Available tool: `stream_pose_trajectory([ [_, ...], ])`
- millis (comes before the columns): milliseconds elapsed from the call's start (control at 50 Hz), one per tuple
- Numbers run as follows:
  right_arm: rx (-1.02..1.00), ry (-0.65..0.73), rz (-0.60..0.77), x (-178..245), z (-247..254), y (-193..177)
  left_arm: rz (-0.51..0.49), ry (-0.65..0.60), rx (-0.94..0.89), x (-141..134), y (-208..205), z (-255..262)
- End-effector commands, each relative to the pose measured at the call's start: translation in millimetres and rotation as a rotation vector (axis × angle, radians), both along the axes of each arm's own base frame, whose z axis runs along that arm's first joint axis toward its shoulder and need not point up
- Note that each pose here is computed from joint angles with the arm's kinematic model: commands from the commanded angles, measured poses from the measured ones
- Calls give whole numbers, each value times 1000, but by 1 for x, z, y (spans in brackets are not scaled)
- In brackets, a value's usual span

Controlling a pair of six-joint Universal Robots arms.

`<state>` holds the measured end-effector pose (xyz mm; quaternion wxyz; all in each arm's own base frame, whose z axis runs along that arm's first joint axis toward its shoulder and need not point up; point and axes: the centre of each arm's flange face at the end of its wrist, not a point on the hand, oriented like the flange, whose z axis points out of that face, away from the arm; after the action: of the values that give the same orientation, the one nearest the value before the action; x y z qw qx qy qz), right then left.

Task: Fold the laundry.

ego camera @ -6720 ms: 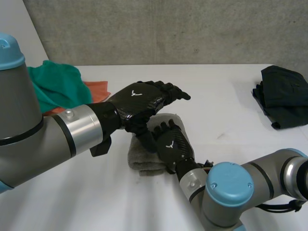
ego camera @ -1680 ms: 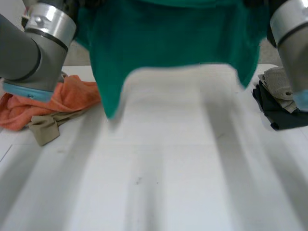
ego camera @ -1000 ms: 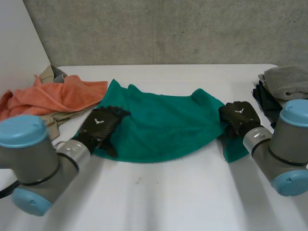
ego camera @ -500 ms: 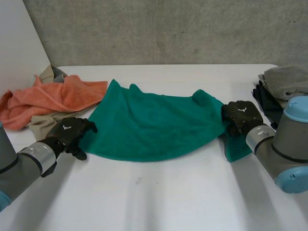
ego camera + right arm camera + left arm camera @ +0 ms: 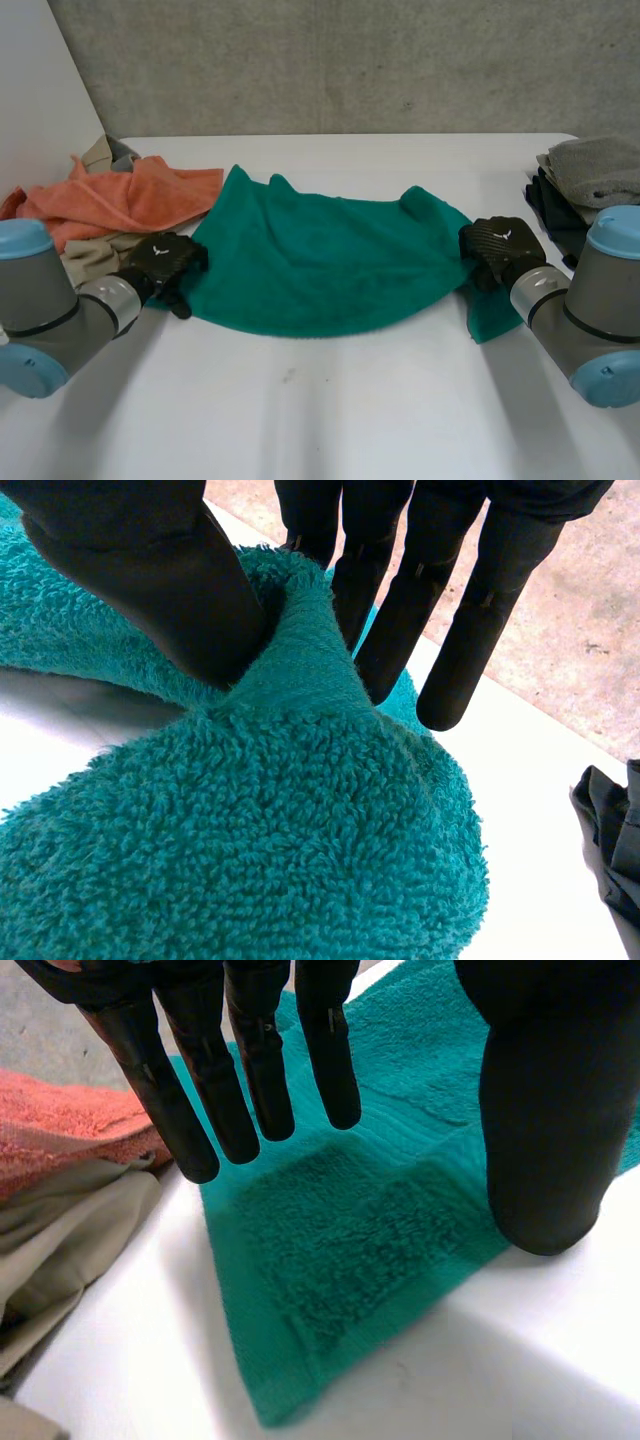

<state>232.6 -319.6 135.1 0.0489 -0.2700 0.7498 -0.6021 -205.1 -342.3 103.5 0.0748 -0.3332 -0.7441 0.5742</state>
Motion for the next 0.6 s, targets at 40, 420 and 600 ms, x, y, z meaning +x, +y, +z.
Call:
stream_pose_trajectory([
  [40,0,0,-1,0,0,0,-17,-24,-58,-7,-14,4],
  [420,-50,18,-17,-5,28,1,28,-38,-112,-13,-20,47],
  [600,-88,297,24,-29,97,18,37,-18,-148,11,54,136],
])
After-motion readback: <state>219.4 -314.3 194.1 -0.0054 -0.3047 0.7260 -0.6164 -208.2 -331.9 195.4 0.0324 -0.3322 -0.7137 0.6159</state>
